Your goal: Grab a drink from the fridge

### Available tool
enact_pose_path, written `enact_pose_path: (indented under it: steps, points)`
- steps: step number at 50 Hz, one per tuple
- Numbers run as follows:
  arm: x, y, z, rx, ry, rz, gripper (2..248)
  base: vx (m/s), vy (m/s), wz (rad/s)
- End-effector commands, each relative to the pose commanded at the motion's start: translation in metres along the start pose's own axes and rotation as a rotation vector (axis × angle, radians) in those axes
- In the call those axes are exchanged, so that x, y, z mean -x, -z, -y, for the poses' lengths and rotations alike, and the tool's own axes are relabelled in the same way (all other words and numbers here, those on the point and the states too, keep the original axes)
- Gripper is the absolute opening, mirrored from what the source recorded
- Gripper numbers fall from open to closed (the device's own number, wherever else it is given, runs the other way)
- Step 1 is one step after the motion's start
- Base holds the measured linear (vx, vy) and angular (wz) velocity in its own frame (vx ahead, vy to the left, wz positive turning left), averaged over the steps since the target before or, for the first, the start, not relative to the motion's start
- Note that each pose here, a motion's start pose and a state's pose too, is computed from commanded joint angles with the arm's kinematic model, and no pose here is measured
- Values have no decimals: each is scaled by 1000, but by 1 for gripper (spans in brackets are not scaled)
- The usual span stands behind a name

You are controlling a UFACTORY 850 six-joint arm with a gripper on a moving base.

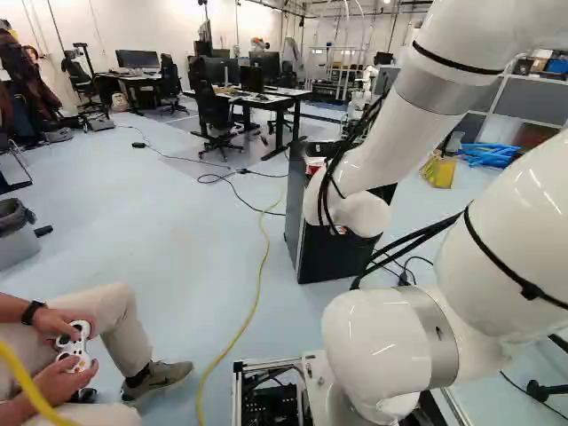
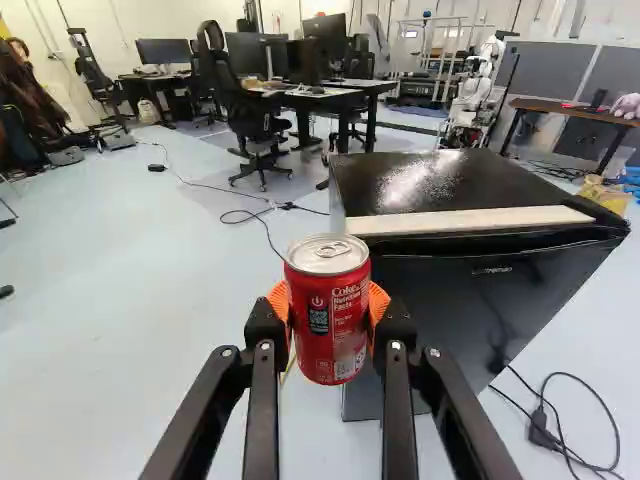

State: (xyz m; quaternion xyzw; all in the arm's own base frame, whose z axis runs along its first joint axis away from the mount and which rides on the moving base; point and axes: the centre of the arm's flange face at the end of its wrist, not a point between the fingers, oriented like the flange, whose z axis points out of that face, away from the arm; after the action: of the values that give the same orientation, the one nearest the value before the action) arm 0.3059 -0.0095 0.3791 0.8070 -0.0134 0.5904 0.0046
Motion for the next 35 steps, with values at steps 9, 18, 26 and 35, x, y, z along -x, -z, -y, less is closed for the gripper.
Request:
enact_pose_path:
  steps: [9, 18, 26, 35]
  points:
    - [9, 12, 4, -9, 6, 9, 95, 0, 0, 0]
    - [16, 21, 6, -16, 11, 17, 95, 0, 0, 0]
    - [20, 26, 7, -20, 14, 21, 95, 0, 0, 0]
    - [23, 29, 8, -23, 16, 24, 95, 0, 0, 0]
